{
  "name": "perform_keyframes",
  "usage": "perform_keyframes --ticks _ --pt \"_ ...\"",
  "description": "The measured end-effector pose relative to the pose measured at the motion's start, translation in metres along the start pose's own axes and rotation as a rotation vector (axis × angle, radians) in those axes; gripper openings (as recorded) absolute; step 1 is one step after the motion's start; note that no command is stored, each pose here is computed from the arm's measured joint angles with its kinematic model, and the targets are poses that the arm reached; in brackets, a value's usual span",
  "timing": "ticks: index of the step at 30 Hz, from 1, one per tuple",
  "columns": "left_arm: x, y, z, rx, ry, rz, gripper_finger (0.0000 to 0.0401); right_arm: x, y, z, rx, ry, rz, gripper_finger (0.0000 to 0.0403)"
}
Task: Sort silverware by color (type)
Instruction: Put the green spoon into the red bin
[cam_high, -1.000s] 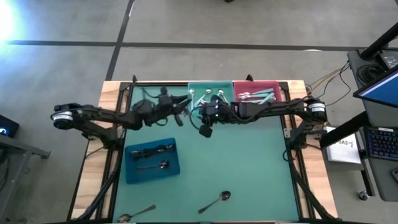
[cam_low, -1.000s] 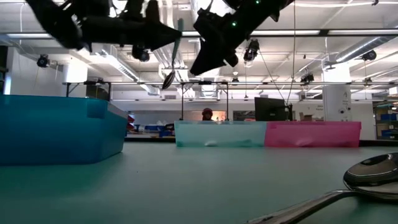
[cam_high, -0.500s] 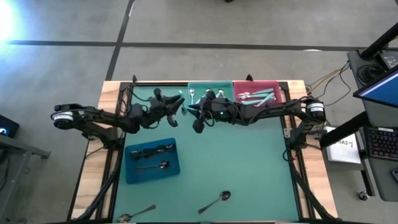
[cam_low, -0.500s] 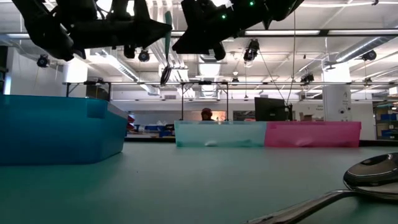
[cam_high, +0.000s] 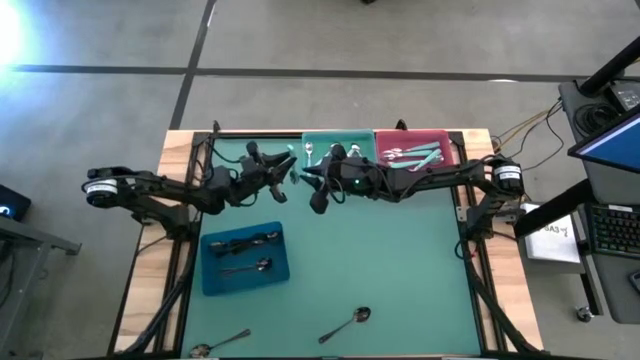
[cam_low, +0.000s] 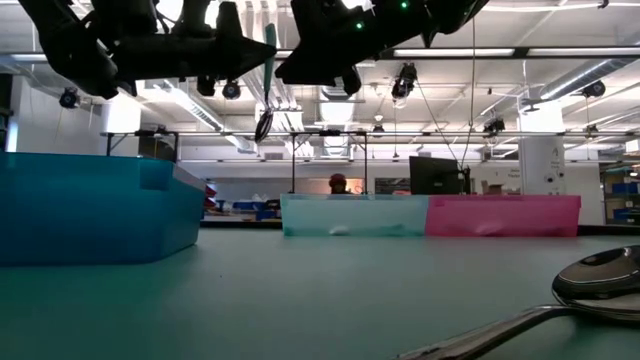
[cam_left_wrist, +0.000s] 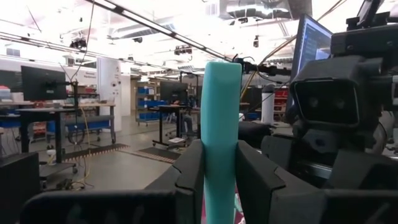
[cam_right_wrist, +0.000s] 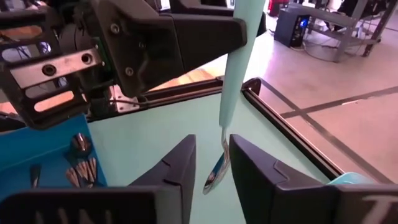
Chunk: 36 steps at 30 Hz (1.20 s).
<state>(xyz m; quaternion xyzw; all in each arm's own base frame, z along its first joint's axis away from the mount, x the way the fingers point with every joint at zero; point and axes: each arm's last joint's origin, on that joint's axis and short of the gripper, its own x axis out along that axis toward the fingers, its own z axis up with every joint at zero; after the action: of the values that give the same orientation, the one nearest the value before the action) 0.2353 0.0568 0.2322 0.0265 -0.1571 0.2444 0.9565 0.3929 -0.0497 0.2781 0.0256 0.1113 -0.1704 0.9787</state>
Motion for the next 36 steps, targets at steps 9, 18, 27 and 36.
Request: perform_keyframes --ticks 9,18,27,36 --pt "0.001 -0.002 0.000 -0.022 0.005 -0.043 0.0049 0.000 0.001 0.004 -0.004 -0.040 0.020 0.0167" --pt "0.001 -0.005 0.001 -0.080 0.002 -0.098 0.0049 0.000 -0.002 0.007 -0.012 -0.065 0.014 0.0183" --pt "0.015 -0.012 -0.001 -0.083 0.004 -0.184 0.0049 0.001 -0.005 0.008 -0.006 -0.077 0.006 0.0166" --pt "0.026 -0.017 -0.006 -0.083 0.011 -0.186 0.0049 0.001 -0.006 0.006 -0.050 -0.058 0.002 0.0102"
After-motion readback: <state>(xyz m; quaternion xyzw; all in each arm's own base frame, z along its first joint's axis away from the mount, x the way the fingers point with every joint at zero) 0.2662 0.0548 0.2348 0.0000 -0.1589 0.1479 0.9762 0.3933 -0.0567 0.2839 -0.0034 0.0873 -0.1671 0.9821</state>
